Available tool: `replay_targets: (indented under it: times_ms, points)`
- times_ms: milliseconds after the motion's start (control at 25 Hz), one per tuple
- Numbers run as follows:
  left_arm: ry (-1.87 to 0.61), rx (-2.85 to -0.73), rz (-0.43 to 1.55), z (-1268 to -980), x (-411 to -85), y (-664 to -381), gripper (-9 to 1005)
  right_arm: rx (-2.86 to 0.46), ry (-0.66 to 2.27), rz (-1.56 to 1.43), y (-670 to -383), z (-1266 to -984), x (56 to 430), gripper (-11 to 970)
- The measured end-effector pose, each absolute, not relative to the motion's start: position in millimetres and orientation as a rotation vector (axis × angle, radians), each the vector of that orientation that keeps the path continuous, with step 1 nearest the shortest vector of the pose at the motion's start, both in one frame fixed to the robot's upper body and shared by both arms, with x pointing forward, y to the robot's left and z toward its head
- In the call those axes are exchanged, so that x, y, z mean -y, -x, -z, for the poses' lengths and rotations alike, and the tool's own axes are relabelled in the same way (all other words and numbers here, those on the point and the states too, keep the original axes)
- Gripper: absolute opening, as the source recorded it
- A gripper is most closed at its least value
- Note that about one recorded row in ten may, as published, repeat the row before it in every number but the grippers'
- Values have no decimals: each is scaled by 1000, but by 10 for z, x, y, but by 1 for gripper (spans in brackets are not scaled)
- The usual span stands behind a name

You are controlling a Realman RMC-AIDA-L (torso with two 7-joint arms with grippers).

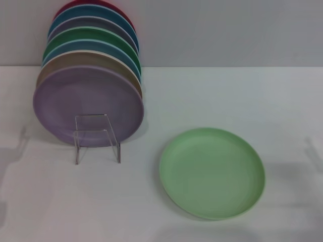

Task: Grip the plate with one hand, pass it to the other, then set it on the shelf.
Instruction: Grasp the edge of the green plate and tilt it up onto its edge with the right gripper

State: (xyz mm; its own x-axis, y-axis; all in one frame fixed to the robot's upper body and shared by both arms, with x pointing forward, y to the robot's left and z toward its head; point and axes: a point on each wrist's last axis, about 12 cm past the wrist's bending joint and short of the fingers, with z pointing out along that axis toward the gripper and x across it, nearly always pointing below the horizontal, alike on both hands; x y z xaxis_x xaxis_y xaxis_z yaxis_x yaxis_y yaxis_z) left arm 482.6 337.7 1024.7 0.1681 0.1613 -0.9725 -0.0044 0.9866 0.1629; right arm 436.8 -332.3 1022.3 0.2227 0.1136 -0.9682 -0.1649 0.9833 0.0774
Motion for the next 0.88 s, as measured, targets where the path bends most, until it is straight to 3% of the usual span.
replay_targets:
  times_ms: [520,680,880]
  points:
    - [-121,-1360,-116,-10284,-3376,-4786,830,-1262,58,-245,-4391,-10320,3297,822]
    - [-127,-1359,-116,-10293,-3362,-4818,827,-1199,212,-338,-4621,-10512,3222,821]
    - [-129,-1347,-117,-10314,-3362,-4833,824,-1303,325,-461,-5171,-10941,3233,818]
